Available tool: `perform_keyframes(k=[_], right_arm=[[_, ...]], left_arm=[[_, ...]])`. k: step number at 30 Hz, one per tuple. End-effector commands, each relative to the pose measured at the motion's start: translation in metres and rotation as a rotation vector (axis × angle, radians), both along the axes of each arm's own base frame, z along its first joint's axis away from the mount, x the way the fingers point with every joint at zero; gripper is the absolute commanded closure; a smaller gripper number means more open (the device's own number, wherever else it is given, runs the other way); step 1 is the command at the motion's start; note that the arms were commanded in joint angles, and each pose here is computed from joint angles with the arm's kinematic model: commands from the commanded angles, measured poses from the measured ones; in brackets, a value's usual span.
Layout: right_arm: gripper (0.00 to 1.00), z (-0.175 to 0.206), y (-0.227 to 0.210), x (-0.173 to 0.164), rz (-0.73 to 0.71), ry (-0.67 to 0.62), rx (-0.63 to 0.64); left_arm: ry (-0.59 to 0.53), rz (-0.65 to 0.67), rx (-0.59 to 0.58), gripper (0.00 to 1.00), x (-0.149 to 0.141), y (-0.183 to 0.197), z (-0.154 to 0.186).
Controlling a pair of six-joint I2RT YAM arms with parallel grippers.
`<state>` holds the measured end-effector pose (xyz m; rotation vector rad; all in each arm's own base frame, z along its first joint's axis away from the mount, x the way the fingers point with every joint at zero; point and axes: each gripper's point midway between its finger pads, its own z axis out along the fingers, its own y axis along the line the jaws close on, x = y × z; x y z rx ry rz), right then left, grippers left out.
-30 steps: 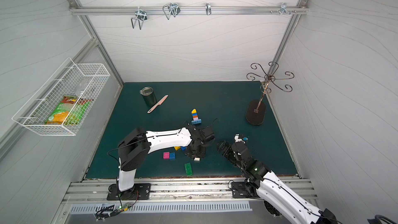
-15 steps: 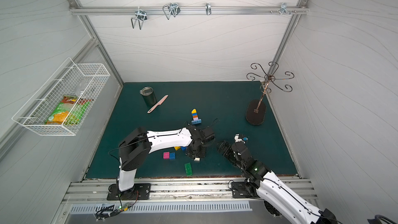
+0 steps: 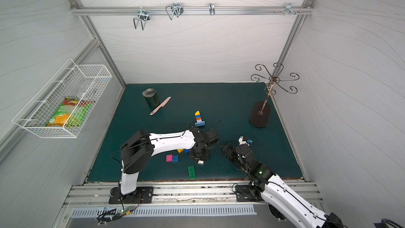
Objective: Assemble the number 1 with lego
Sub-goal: Pick up the lego brick from the center of the board, then assemble the lego brick with the lego brick.
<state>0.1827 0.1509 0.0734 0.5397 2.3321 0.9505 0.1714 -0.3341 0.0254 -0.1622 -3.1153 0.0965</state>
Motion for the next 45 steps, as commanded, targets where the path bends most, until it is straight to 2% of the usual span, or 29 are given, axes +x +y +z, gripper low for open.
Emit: perform_keyframes(k=[1, 8, 16, 22, 25, 31, 35, 45], right_arm=[[0.01, 0.004, 0.000, 0.002, 0.001, -0.021, 0.005], [0.01, 0.004, 0.000, 0.002, 0.002, -0.020, 0.006], [0.01, 0.003, 0.000, 0.002, 0.001, -0.019, 0.005], [0.01, 0.004, 0.000, 0.002, 0.002, -0.020, 0.005], [0.01, 0.004, 0.000, 0.002, 0.000, -0.021, 0.005], [0.01, 0.004, -0.001, 0.002, -0.004, -0.021, 0.004], [0.01, 0.004, -0.003, 0.002, -0.009, -0.021, 0.003], [0.01, 0.005, -0.003, 0.002, -0.013, -0.029, 0.005]], left_arm=[[0.021, 0.009, 0.027, 0.64, -0.002, 0.005, -0.009], [0.024, 0.005, 0.031, 0.57, -0.002, 0.004, -0.012], [0.028, 0.006, 0.033, 0.57, -0.003, 0.005, -0.015], [0.023, 0.003, 0.037, 0.70, -0.002, 0.006, -0.011], [0.012, 0.002, 0.050, 0.77, 0.000, 0.008, -0.001], [-0.043, -0.001, 0.109, 0.80, 0.011, 0.022, 0.043], [-0.062, 0.016, 0.079, 0.82, 0.026, 0.023, 0.065], [-0.088, 0.063, 0.013, 0.83, 0.076, 0.022, 0.092]])
